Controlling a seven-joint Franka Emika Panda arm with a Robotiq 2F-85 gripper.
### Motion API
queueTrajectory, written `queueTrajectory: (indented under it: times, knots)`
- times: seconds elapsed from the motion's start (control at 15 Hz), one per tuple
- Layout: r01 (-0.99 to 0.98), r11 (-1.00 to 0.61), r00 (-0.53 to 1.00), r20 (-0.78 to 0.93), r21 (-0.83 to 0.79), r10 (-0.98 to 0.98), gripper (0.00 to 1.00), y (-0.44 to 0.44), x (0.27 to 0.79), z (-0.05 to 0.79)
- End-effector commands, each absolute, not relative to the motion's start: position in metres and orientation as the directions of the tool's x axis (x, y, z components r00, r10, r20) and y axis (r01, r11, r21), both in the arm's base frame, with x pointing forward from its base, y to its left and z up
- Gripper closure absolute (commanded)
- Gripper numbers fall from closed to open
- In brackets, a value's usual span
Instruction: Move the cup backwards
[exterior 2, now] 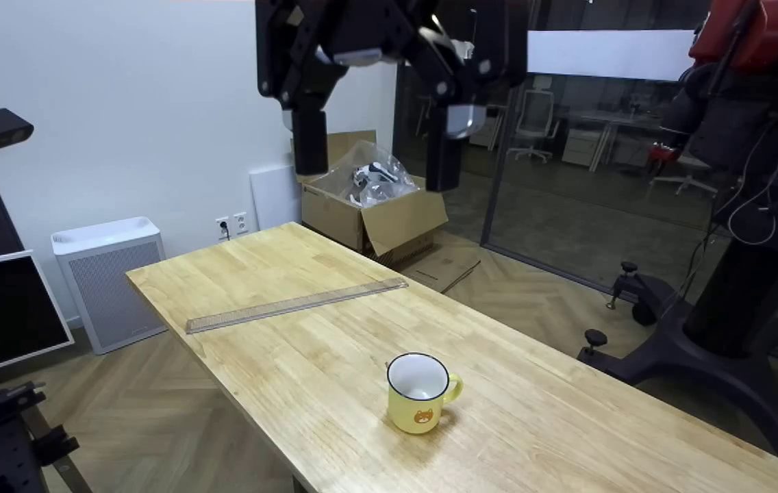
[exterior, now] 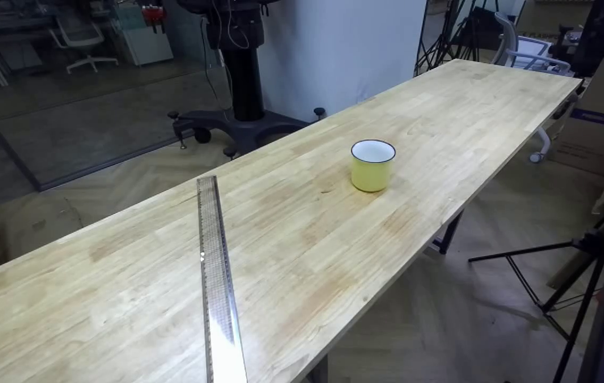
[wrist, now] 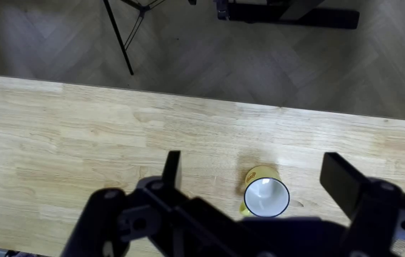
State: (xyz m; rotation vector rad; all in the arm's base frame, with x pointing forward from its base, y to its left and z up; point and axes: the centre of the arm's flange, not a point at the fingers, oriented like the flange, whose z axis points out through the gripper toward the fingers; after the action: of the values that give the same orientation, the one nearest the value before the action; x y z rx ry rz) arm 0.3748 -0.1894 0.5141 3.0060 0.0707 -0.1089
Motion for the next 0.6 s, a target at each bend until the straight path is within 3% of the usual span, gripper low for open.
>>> queueTrajectory:
  times: [0.0,0.53]
  knots:
    - [0.038,-0.989,0.998,-0.055,0.142,0.03,0.0,-0.191,0.391,0.507]
    - [0.117,-0.988,0.992,-0.064,0.1,0.111,0.0,-0.188,0.48,0.428]
